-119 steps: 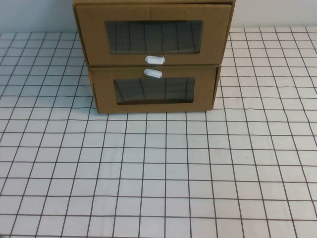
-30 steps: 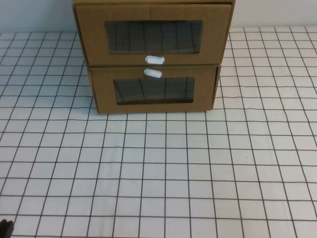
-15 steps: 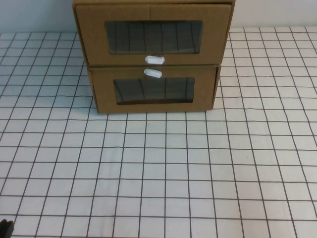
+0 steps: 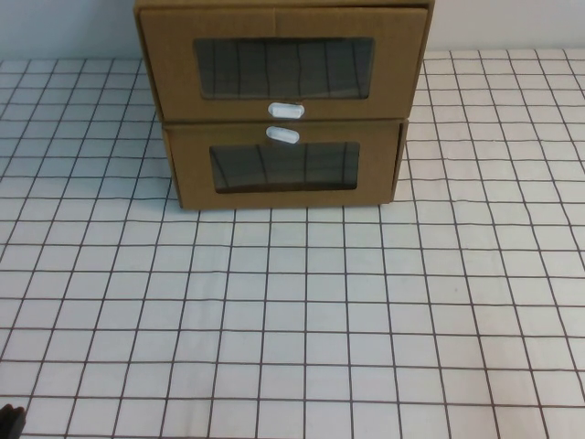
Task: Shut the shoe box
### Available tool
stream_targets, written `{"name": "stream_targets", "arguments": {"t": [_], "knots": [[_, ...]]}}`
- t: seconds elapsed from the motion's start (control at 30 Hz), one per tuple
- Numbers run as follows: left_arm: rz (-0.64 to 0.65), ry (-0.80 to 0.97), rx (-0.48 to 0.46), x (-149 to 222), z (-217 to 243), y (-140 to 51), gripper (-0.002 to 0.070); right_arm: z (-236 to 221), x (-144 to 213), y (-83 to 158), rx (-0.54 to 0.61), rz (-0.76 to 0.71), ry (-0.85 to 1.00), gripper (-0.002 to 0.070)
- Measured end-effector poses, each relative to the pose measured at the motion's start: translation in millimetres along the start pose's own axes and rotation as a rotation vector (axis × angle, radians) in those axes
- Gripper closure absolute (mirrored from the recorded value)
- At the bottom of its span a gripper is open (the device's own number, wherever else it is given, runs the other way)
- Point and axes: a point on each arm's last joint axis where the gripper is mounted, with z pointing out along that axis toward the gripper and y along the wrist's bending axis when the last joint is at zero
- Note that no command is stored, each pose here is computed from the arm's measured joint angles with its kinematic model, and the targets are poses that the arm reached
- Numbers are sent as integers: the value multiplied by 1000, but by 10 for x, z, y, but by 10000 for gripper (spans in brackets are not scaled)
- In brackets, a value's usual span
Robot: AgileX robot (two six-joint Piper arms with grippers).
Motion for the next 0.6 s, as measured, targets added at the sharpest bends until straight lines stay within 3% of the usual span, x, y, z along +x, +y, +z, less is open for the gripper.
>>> {"name": "stream_targets", "arguments": {"t": [0.13,0.3,0.6], "knots": [[0,0,0,0,0,0,680,58,349,47,-51,-42,96,689],[0,0,0,0,0,0,680,70,672,30,-10,-14,146,689],[0,0,0,0,0,0,680,69,792,8,41,32,215,690]]}}
